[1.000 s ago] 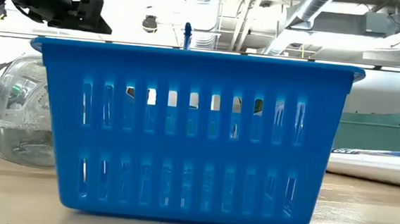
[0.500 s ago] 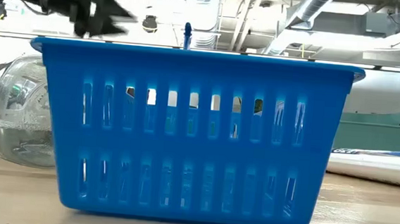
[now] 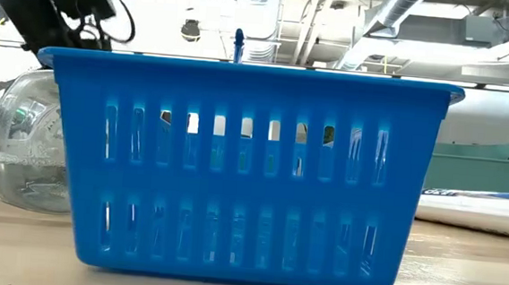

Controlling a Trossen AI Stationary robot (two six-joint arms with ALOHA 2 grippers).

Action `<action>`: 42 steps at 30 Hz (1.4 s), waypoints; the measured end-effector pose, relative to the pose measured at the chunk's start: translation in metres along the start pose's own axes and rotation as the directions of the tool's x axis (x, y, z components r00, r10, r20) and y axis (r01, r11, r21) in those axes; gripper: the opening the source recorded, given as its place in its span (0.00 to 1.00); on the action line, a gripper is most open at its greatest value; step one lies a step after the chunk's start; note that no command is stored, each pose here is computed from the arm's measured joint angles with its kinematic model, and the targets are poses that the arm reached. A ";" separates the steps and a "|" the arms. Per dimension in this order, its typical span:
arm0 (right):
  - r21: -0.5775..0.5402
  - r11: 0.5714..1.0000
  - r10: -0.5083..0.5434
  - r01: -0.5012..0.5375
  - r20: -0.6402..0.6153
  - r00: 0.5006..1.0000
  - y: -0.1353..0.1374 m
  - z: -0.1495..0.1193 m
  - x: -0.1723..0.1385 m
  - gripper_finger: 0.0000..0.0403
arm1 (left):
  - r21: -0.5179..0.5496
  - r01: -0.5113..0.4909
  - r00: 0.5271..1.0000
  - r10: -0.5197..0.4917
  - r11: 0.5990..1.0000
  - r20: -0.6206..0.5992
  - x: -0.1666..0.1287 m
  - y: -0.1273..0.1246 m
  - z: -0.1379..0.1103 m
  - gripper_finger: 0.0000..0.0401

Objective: Pick & Place Kitchen Items
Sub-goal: Put the white microfiber towel into the green bin

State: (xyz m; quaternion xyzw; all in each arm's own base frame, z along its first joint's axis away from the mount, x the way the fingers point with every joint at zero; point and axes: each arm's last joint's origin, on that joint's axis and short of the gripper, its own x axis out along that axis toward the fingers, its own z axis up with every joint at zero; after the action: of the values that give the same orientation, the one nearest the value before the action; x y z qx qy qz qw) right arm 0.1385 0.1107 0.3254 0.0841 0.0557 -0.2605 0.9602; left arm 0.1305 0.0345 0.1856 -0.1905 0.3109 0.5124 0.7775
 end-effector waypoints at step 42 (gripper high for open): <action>-0.001 1.000 0.004 -0.004 -0.003 1.000 0.000 0.000 0.000 0.61 | 0.215 -0.017 0.924 0.097 0.976 -0.369 0.055 -0.006 -0.030 0.77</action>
State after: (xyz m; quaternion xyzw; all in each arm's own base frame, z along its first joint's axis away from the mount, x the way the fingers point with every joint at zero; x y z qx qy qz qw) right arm 0.1385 0.1110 0.3252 0.0842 0.0571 -0.2584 0.9607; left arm 0.1434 0.0511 0.1261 -0.1938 0.5118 0.4535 0.7035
